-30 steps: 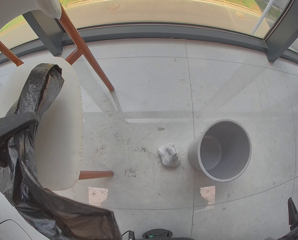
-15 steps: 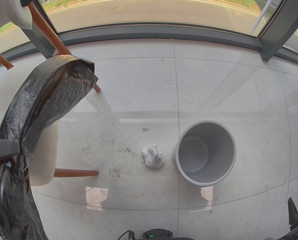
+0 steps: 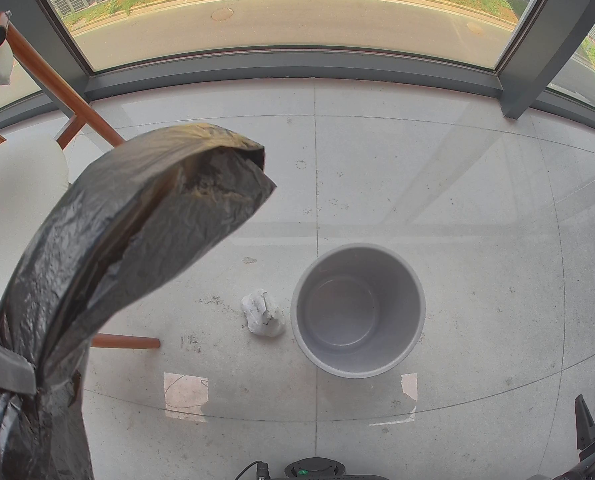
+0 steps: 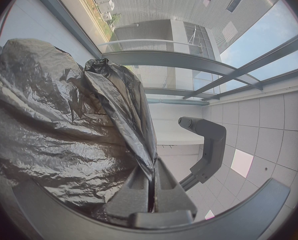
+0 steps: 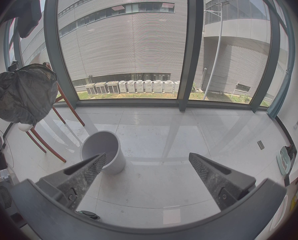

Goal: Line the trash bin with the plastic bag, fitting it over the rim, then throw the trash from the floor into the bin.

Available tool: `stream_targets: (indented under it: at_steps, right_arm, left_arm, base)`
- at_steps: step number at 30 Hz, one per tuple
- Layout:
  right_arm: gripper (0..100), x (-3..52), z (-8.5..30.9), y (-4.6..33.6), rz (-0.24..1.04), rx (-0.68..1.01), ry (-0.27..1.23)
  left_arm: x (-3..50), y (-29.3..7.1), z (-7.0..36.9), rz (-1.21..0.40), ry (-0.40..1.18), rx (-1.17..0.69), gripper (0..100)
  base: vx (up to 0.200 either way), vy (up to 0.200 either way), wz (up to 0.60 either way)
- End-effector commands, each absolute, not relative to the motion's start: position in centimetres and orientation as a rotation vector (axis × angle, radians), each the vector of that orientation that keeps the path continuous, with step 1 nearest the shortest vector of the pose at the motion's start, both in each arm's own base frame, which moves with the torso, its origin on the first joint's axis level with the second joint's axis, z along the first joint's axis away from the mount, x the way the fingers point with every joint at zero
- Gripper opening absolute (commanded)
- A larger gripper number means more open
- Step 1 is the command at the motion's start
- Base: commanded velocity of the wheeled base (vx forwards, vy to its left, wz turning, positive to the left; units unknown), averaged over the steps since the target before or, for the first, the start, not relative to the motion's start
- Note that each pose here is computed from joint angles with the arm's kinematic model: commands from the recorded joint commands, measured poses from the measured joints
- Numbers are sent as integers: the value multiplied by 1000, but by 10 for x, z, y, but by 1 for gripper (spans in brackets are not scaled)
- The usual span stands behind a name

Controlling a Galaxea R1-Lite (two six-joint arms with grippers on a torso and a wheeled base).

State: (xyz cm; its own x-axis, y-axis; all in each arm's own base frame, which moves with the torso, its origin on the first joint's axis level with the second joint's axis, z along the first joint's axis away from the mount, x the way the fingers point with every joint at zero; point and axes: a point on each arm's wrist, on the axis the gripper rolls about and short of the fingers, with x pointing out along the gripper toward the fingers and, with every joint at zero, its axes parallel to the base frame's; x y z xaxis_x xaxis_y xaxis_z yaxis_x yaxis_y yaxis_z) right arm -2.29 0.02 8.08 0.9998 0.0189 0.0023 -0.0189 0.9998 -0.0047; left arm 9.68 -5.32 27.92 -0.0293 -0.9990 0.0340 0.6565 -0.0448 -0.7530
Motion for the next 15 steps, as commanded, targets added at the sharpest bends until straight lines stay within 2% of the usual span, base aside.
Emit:
stream_targets:
  at_steps: [1,15]
  right_arm:
    - [100,-22,76,0,20,-5,3]
    - [100,-22,76,0,20,-5,3]
  left_arm:
    - [115,-60,275,-1511,697,-698,0]
    - [176,-82,264,-1567,625,-643,0]
  base:
    - [0,-200,0]
    - [0,0,0]
